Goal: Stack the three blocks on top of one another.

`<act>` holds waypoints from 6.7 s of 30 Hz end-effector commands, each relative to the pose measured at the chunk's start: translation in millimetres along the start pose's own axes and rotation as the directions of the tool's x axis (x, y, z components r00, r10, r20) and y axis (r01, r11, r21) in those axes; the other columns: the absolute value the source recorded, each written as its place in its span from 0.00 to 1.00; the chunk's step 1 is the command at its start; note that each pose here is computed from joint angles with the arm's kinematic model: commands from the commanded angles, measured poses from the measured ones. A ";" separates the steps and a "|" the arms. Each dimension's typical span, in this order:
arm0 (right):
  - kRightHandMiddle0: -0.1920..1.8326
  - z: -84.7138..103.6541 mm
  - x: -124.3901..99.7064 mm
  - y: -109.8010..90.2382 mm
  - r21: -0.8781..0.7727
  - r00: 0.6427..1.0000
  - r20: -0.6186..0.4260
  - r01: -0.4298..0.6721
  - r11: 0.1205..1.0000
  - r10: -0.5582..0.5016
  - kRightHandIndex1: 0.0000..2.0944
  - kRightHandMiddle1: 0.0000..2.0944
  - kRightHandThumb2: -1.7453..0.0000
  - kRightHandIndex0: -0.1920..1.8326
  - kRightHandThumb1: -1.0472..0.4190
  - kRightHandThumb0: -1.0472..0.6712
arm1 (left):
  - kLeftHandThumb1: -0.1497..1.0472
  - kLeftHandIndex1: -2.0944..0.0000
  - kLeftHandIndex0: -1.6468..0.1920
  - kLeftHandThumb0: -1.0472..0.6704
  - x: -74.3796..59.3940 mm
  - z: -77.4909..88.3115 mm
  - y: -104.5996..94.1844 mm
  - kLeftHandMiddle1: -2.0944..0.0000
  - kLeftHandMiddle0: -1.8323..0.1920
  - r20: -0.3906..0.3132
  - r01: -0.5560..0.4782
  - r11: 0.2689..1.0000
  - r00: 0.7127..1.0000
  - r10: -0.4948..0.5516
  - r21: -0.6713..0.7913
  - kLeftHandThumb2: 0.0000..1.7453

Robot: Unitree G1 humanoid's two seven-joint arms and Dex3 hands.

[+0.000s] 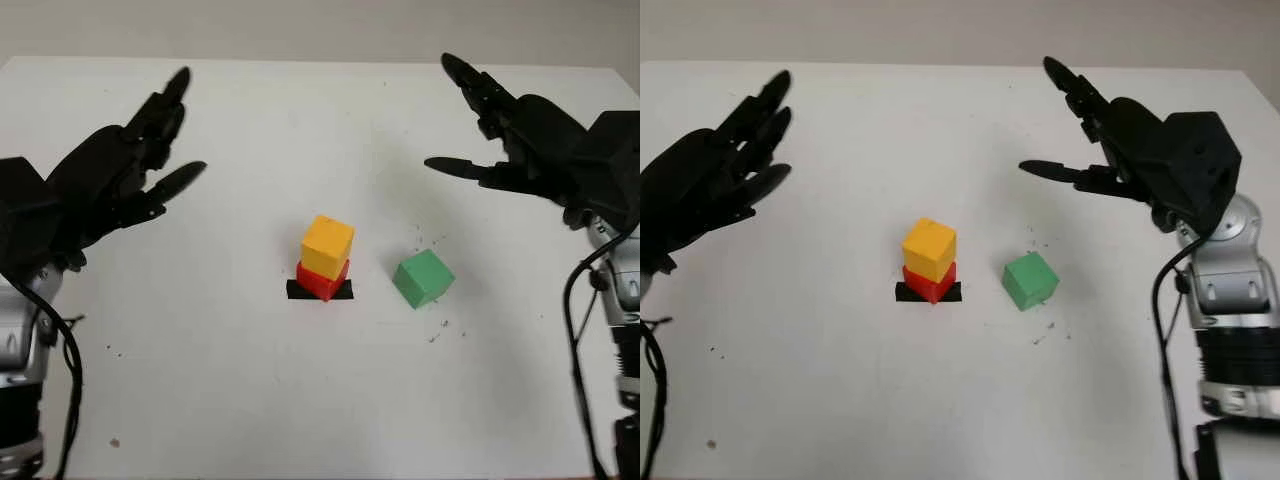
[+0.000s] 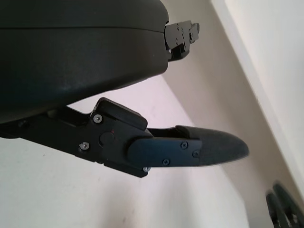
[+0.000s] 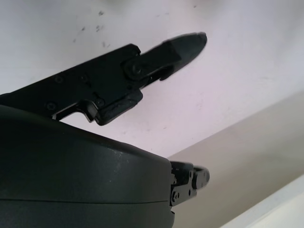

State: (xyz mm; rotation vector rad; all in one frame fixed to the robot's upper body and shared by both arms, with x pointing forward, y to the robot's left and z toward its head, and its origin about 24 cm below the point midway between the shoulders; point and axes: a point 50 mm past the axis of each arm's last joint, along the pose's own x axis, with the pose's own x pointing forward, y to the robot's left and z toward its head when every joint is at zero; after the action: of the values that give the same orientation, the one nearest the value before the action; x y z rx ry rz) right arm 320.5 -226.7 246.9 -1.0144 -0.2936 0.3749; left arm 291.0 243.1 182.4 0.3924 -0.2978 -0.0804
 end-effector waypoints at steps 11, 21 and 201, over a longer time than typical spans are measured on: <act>0.30 37.0 -21.6 4.2 -0.550 0.950 0.007 -0.257 0.795 0.312 0.04 0.03 0.97 0.15 0.22 0.21 | 1.00 1.00 1.00 0.23 -3.3 -21.4 -13.4 1.00 1.00 -0.041 -0.153 0.982 0.988 0.149 -0.110 0.36; 0.29 22.3 -30.6 43.9 -0.562 0.913 -0.012 -0.344 0.752 0.409 0.02 0.03 0.97 0.12 0.21 0.22 | 1.00 1.00 1.00 0.21 -3.7 -26.7 -11.4 1.00 1.00 -0.047 -0.154 0.983 0.988 0.150 -0.104 0.33; 0.30 115.2 91.8 36.8 -0.643 0.680 0.342 -0.333 0.690 0.648 0.02 0.69 0.97 0.26 0.08 0.35 | 1.00 1.00 1.00 0.10 -11.2 -33.6 -27.0 1.00 1.00 -0.093 -0.075 0.996 0.993 0.078 0.040 0.40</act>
State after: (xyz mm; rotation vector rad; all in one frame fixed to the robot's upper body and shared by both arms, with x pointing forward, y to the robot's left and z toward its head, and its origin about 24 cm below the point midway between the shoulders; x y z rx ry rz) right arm 350.5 -82.6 280.0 -1.5574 -0.6467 1.1778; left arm 291.9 234.0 138.0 0.4249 -0.2128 0.0239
